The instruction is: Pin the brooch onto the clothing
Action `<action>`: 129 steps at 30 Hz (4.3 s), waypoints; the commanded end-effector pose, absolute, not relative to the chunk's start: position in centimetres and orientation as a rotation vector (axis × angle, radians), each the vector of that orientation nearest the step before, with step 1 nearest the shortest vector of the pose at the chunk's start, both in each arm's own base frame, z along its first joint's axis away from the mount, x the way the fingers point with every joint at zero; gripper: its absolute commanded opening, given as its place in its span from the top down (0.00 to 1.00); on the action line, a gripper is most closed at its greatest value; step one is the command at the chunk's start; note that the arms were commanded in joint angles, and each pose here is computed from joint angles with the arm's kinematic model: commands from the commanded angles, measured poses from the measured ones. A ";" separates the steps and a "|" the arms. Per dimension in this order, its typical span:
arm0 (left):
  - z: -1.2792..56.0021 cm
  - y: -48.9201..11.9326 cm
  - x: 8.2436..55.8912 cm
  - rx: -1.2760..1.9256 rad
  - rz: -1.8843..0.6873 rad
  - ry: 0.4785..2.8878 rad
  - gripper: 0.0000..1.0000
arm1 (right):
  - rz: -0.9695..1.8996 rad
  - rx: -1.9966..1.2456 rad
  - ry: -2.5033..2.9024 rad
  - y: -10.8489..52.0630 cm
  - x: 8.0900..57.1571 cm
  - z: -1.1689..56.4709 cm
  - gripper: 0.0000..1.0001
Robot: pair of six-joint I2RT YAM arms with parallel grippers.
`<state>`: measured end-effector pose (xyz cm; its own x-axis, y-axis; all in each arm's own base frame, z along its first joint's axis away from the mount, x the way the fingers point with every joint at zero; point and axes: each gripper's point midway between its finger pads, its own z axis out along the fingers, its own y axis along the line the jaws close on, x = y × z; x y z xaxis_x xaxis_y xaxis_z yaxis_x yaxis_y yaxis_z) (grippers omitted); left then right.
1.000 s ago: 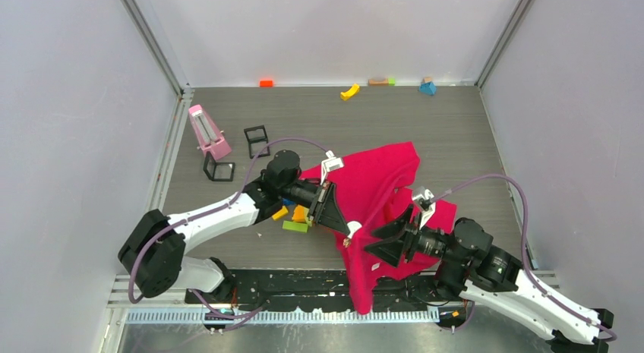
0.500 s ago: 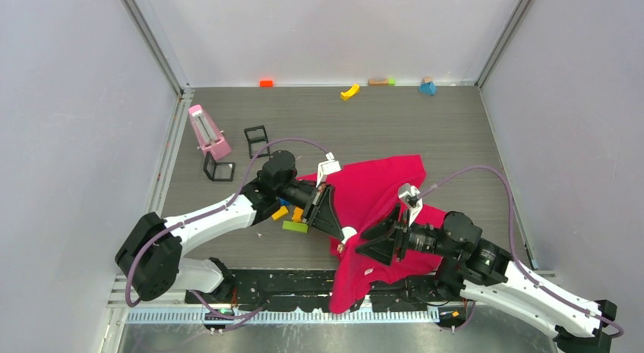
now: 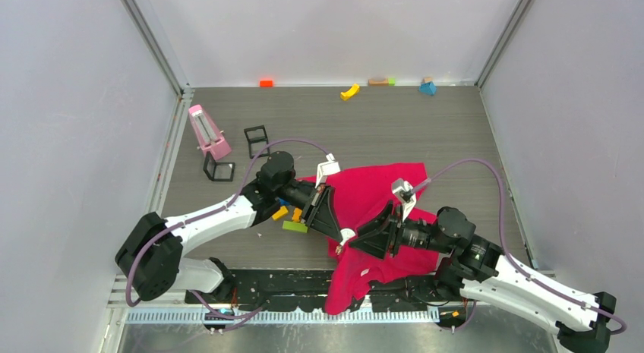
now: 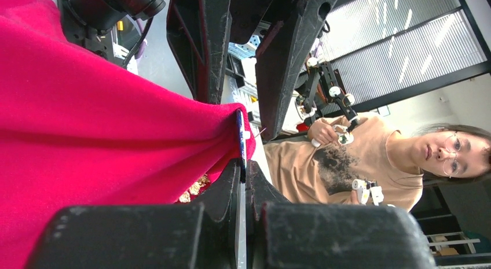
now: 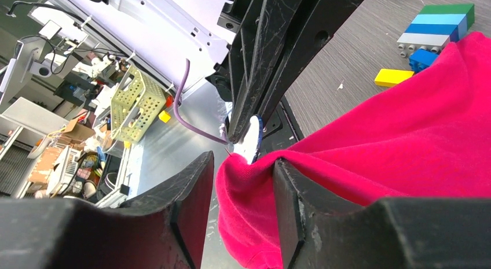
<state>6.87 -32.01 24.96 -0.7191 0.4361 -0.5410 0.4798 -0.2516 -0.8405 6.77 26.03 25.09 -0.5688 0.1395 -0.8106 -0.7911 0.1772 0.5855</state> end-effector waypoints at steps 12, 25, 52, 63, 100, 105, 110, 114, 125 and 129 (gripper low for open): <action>25.9 -31.6 6.4 1.235 -2.189 1.815 1.00 | 1.559 -0.612 1.598 26.7 6.7 26.1 0.64; 25.8 -31.6 6.1 1.250 -2.195 1.813 1.00 | 1.564 -0.597 1.626 27.3 7.1 25.9 0.77; 25.6 -32.0 5.0 1.304 -2.221 1.811 1.00 | 1.573 -0.611 1.762 28.9 7.4 23.6 0.89; 25.8 -31.9 4.9 1.309 -2.212 1.791 1.00 | 1.449 -0.411 1.897 27.5 9.6 21.0 0.99; 25.2 -31.5 7.0 1.218 -1.966 1.818 1.00 | 1.298 0.091 2.177 23.5 14.6 14.2 0.99; 24.3 -31.5 7.5 1.204 -1.935 1.877 1.00 | 1.378 -0.031 2.073 23.6 13.5 17.1 0.93; 24.0 -31.6 7.7 1.207 -1.918 1.892 1.00 | 1.458 -0.174 1.954 23.8 12.0 20.6 0.71; 24.0 -31.5 7.6 1.212 -1.917 1.886 1.00 | 1.540 -0.270 1.839 23.8 10.5 23.4 0.54; 23.4 -31.6 8.2 1.178 -1.853 1.932 1.00 | 1.567 -0.344 1.750 23.2 9.2 24.8 0.43; 20.6 -31.5 11.1 1.065 -1.566 2.101 1.00 | 1.270 -0.153 1.906 21.2 13.0 21.8 0.40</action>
